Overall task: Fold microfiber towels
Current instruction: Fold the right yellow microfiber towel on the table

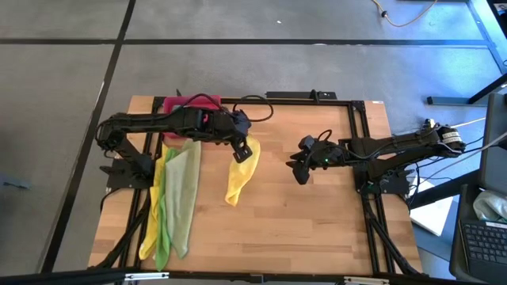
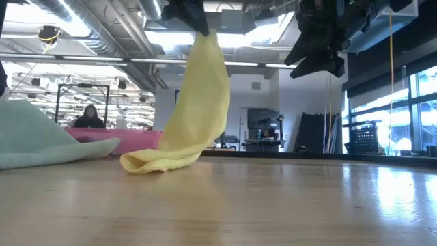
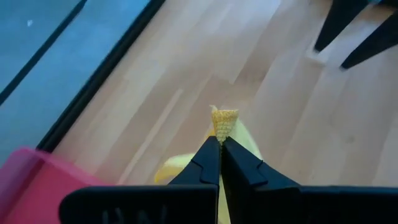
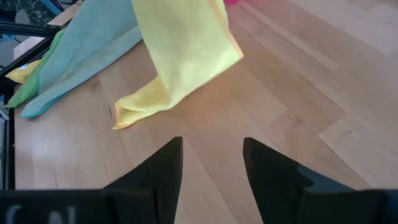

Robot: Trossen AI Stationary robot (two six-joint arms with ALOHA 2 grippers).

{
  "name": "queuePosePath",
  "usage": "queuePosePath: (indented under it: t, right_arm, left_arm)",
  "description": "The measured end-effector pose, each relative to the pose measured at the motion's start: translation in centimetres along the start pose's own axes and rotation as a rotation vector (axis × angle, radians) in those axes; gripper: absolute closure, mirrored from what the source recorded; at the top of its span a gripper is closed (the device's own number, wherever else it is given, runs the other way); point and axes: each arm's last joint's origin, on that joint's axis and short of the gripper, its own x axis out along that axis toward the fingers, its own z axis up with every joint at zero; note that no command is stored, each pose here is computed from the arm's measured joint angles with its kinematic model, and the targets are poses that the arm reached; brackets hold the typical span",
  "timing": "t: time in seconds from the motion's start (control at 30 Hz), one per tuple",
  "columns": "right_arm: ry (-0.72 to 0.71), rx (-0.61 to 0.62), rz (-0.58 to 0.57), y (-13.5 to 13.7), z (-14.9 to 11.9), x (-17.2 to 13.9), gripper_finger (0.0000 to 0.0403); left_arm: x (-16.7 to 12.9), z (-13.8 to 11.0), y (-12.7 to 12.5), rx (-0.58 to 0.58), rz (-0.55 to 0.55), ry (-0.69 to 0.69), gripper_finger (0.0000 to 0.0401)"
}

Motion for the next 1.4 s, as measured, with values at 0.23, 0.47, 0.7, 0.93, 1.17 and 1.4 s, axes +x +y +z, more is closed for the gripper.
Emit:
queuePosePath:
  t: [0.23,0.47,0.7,0.93,1.17,1.4]
  right_arm:
    - [-0.002,0.000,0.002,0.0,0.0,0.0,0.0231]
    - [-0.007,0.002,0.006,0.1,0.1,0.0,0.0231]
    - [-0.007,0.002,0.006,0.1,0.1,0.0,0.0231]
    - [-0.008,0.002,0.006,0.1,0.1,0.0,0.0231]
    - [-0.008,0.002,0.006,0.1,0.1,0.0,0.0231]
    - [-0.008,0.002,0.007,0.1,0.1,0.0,0.0231]
  left_arm:
    - [-1.9,0.4,0.2,0.001,-0.054,-0.081,0.0401]
    - [-4.3,0.3,0.3,0.048,-0.103,-0.143,0.0401]
    - [-5.9,-0.2,-0.3,0.142,-0.146,-0.171,0.0401]
    - [-6.7,-0.9,-1.6,0.248,-0.201,-0.179,0.0401]
    - [-7.4,-1.5,-2.9,0.286,-0.245,-0.187,0.0401]
    - [-7.8,-1.8,-3.5,0.258,-0.231,-0.204,0.0401]
